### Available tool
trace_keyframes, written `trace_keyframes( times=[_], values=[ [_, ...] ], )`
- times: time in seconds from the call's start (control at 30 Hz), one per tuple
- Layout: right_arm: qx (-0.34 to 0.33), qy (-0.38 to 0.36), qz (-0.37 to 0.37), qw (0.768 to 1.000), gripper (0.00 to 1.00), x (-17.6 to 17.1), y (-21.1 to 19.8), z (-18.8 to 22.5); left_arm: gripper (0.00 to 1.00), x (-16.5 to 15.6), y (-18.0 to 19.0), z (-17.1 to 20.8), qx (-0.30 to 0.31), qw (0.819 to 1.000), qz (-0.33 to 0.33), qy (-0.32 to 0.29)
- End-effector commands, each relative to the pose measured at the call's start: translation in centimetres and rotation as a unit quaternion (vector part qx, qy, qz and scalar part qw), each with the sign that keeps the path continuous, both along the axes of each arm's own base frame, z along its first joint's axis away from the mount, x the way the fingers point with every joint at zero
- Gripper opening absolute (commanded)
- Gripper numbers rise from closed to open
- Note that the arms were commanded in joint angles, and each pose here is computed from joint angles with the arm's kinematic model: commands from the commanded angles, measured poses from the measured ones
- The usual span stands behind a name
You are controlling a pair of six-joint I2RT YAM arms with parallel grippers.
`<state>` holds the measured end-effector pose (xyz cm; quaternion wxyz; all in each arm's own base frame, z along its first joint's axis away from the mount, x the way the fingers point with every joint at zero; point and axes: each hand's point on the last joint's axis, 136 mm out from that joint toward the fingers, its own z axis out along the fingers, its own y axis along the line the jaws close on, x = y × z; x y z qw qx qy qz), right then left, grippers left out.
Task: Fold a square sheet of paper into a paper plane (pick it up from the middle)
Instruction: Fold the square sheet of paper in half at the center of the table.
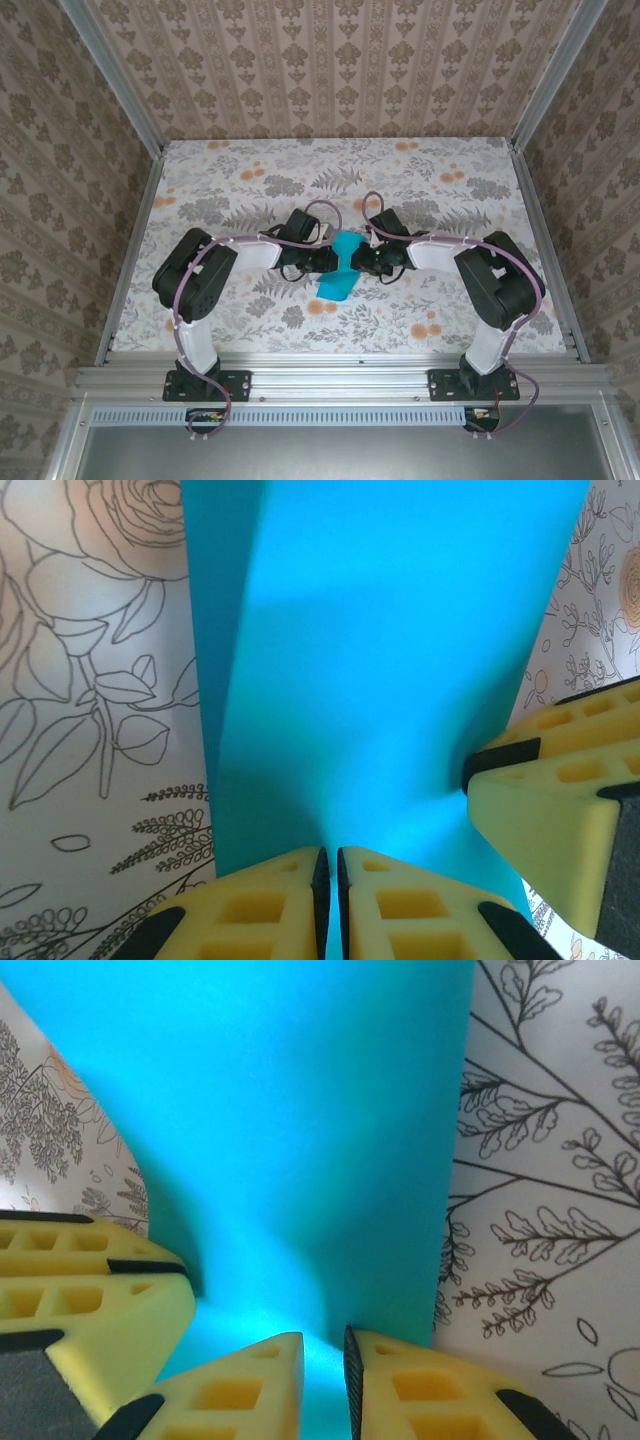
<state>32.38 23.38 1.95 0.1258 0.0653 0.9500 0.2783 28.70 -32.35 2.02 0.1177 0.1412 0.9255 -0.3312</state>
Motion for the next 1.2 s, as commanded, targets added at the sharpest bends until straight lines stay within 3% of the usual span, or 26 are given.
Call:
trace_keyframes(
  times=[0.0, 0.27, 0.5, 0.83, 1.17],
  values=[
    [0.036, -0.001, 0.012, 0.999, 0.22, -0.9, 1.2, 1.2, 0.15, -1.9, 2.0, -3.9, 0.067, 0.997, -0.009, 0.042],
    [0.045, 0.004, 0.021, 0.999, 0.21, -2.2, 1.9, 1.0, 0.15, -2.2, 2.1, -4.3, 0.071, 0.996, -0.013, 0.047],
    [-0.018, 0.019, 0.026, 0.999, 0.22, -3.2, -0.2, -1.0, 0.15, -2.2, 2.1, -4.2, 0.074, 0.996, -0.018, 0.047],
    [0.049, -0.036, 0.020, 0.998, 0.23, -1.5, 1.9, 5.3, 0.15, -2.4, 2.3, -4.1, 0.079, 0.995, -0.023, 0.048],
    [0.045, 0.007, 0.026, 0.999, 0.22, -3.3, 3.0, 1.5, 0.15, -2.4, 2.2, -4.0, 0.077, 0.996, -0.026, 0.047]
  ],
)
